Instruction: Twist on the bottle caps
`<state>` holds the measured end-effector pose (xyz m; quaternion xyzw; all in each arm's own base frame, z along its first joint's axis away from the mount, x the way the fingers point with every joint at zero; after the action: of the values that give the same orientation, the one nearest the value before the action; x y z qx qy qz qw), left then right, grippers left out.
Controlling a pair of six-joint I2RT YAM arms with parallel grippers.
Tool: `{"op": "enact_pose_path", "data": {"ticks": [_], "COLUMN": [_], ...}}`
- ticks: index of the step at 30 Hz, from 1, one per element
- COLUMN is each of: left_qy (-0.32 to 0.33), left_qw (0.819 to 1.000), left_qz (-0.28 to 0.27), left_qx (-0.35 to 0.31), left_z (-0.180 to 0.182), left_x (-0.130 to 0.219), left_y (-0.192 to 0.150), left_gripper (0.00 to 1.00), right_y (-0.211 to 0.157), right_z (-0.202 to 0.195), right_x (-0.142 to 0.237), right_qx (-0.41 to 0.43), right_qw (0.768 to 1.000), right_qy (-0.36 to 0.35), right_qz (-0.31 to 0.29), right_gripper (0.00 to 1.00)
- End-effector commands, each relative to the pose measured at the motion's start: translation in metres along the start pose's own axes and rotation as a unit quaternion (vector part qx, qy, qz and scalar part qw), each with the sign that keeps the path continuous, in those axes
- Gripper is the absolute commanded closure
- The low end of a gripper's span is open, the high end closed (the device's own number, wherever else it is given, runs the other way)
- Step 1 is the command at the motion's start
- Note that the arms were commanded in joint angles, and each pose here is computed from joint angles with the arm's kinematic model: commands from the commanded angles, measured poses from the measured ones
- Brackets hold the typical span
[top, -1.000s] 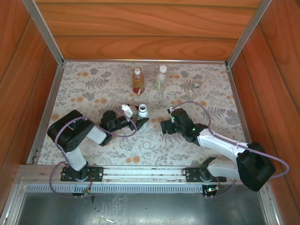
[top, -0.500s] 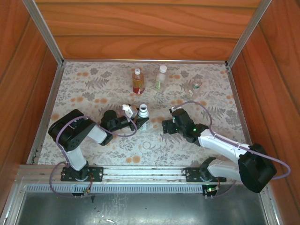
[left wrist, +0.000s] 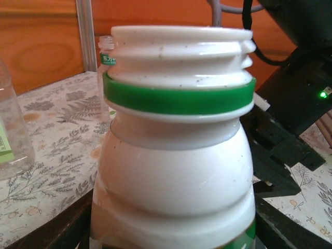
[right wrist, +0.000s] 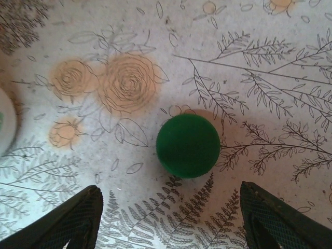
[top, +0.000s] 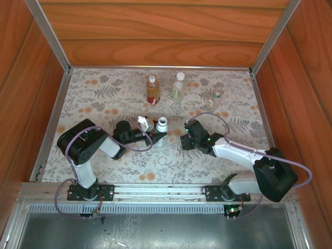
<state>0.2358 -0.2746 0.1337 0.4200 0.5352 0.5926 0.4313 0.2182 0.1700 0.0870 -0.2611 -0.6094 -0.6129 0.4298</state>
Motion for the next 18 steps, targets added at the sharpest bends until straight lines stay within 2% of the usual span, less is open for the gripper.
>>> {"op": "enact_pose_path", "data": {"ticks": [1,5,8,14,18], "left_qy": [0.000,0.012,0.013,0.022,0.018], "left_qw": [1.000,1.000,1.000,0.999,0.999], "left_qz": [-0.007,-0.008,-0.008,-0.030,-0.024], "left_qx": [-0.008,-0.018,-0.022,-0.035,-0.030], "left_z": [-0.001,0.008,0.013,0.022,0.026], "left_x": [0.000,-0.009,-0.015,-0.026,-0.035], "left_y": [0.006,0.006,0.004,0.019,0.011], "left_gripper": [0.39,0.38,0.38,0.38,0.38], "right_y": [0.013,0.019,0.020,0.019,0.018], "right_z": [0.006,0.009,0.005,0.003,0.003], "right_x": [0.005,0.014,0.018,0.017,0.014], "right_qx": [-0.012,-0.017,-0.022,-0.027,-0.027], "right_qw": [1.000,0.998,0.998,0.997,0.997], "right_qy": [0.003,0.026,0.019,0.015,0.014], "right_qz": [-0.022,-0.050,-0.063,-0.067,-0.066], "right_gripper": [0.23,0.21,0.21,0.21,0.21]}}
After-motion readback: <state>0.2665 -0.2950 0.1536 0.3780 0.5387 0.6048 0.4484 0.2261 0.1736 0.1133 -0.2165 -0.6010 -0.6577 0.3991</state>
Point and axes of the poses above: each hand's point on the last joint's axis, 136 mm out from that joint toward the fingers, its own x axis back along the fingers, its own z axis along the line the jaws close on, y = z × x, the point moved 5 cm from there along x, back along the fingers, and after that the axes turned 8 degrees about -x, right-handed, at the moved point
